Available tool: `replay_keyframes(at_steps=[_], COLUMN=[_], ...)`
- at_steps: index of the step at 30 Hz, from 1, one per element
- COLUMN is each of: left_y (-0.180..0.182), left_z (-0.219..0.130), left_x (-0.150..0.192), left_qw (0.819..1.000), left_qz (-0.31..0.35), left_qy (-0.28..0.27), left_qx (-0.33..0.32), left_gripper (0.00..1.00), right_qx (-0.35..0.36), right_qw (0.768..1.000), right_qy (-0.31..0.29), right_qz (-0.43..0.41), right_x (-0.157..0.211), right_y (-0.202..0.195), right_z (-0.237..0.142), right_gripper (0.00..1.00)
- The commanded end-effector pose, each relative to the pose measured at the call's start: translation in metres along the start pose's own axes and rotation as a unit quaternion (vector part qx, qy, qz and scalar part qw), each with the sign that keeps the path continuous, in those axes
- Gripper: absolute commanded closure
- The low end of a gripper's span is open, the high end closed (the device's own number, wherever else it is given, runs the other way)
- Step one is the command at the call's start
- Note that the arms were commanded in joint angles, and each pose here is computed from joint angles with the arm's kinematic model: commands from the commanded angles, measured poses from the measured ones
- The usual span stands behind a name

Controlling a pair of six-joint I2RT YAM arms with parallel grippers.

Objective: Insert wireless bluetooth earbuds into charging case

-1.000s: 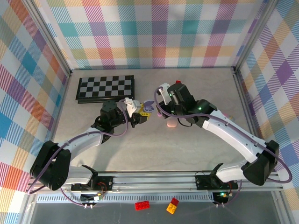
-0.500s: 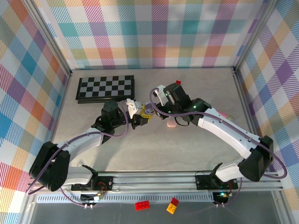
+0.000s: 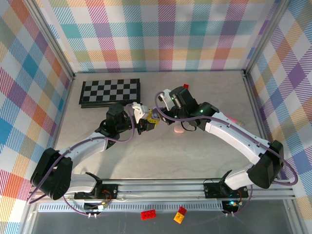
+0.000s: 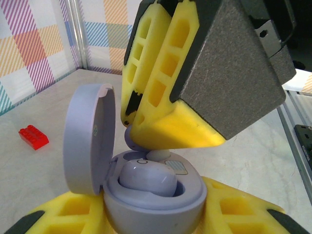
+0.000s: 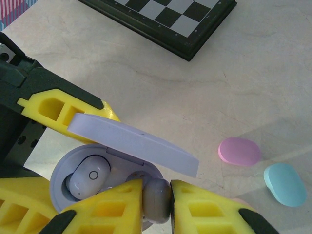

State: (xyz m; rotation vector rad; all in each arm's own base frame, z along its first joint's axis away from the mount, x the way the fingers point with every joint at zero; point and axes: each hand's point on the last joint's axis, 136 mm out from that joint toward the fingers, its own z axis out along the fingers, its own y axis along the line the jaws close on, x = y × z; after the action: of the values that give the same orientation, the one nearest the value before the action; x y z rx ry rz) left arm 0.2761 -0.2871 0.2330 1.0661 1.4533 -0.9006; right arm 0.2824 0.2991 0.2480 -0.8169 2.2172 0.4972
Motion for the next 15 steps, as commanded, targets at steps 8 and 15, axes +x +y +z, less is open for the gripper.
replay_keyframes(at_steps=[8,15], left_y=[-0.004,-0.003], left_z=[0.002,0.002], left_x=[-0.024,-0.023], left_qw=[0.999,0.999], left_qz=[0.021,0.018], left_qy=[-0.028,-0.027], left_qx=[0.012,0.01], left_gripper=[0.77,0.77], right_qx=[-0.021,-0.025], right_qw=[0.999,0.999], right_qy=[-0.025,-0.045], right_qz=[0.002,0.015], right_x=[-0.014,-0.016], right_y=[0.008,0.008], right_z=[-0.007,-0.022], right_gripper=[0.71,0.69])
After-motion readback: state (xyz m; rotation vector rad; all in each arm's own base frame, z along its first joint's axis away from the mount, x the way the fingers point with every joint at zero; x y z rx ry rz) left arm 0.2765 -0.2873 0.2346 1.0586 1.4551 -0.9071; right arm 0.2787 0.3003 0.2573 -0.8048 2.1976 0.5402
